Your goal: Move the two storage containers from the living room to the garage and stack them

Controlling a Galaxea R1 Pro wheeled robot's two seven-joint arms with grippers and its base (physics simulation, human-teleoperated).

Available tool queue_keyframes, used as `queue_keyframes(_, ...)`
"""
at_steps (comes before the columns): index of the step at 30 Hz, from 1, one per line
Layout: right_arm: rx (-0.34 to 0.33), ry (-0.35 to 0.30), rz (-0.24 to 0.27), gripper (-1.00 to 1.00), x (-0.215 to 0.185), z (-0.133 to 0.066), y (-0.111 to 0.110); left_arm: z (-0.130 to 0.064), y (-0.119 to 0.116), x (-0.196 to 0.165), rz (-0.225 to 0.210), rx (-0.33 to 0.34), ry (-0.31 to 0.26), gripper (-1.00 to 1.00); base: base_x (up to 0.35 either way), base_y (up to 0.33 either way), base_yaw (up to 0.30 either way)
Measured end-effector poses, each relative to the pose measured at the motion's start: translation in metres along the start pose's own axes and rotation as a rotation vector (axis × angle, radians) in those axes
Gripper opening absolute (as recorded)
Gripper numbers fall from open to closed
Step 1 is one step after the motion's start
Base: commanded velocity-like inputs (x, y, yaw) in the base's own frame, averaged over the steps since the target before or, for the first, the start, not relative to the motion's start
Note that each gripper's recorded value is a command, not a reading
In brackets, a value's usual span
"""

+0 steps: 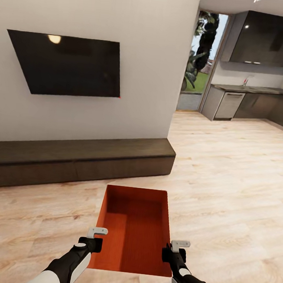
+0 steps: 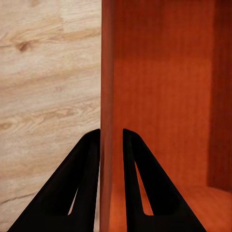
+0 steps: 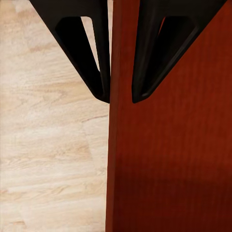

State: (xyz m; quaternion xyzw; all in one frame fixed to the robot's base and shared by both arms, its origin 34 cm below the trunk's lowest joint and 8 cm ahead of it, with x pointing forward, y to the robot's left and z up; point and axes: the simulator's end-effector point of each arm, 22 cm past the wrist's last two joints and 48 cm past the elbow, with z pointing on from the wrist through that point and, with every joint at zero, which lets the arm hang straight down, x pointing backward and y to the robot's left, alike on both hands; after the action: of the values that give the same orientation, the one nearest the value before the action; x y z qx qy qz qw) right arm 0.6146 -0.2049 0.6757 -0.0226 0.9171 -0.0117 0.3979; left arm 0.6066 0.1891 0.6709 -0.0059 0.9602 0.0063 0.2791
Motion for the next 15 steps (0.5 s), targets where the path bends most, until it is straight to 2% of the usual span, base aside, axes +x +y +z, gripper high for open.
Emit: queue_keyframes(15,0.001,-0.022,-0.001,-1.00,-0.013,-0.003,-0.001,-0.006,0.000,-0.011,-0.001,0.000,-0.023,-1.00,0.000,0.000,0.000)
